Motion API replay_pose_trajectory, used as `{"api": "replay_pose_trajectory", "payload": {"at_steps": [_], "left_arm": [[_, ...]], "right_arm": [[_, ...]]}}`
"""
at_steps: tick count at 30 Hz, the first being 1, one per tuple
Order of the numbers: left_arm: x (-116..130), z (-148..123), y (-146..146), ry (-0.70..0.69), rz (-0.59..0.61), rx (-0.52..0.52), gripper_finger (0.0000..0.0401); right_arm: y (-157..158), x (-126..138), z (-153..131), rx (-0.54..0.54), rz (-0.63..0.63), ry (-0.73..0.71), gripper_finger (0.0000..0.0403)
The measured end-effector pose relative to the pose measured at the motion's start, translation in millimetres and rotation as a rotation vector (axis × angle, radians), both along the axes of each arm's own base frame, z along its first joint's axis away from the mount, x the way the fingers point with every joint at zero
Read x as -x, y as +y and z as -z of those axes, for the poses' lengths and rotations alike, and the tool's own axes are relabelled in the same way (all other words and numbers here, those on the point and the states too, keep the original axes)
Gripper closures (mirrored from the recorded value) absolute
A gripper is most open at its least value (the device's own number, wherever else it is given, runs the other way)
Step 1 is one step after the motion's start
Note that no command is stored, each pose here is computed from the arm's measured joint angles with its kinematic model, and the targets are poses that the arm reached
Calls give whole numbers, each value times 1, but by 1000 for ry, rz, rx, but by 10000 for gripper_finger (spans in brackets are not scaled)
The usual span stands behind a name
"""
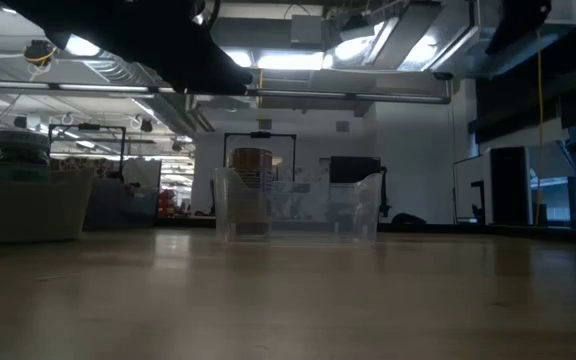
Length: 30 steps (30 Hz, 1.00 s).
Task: Sort spices by type
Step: Put the top brown seasoning bottle into the transparent bin
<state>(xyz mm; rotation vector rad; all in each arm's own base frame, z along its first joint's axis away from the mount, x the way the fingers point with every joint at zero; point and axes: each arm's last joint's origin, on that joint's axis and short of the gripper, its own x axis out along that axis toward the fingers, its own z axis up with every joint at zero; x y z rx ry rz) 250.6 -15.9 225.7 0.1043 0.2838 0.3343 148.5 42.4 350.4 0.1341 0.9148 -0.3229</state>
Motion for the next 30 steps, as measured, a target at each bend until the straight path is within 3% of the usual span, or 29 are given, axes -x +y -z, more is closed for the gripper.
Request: {"api": "replay_pose_trajectory", "payload": {"at_steps": [7, 17, 20, 30], "left_arm": [[0, 0, 0, 0, 0, 0, 156], [0, 0, 0, -6, -4, 15, 156], [0, 0, 0, -6, -3, 15, 156], [0, 0, 0, -6, -3, 15, 156]], "right_arm": [[1, 3, 12, -57, 72, 170, 8], [9, -11, 35, -32, 112, 489, 5], [11, -16, 42, -26, 105, 527, 9], [14, -6, 81, -73, 87, 740, 10]]}}
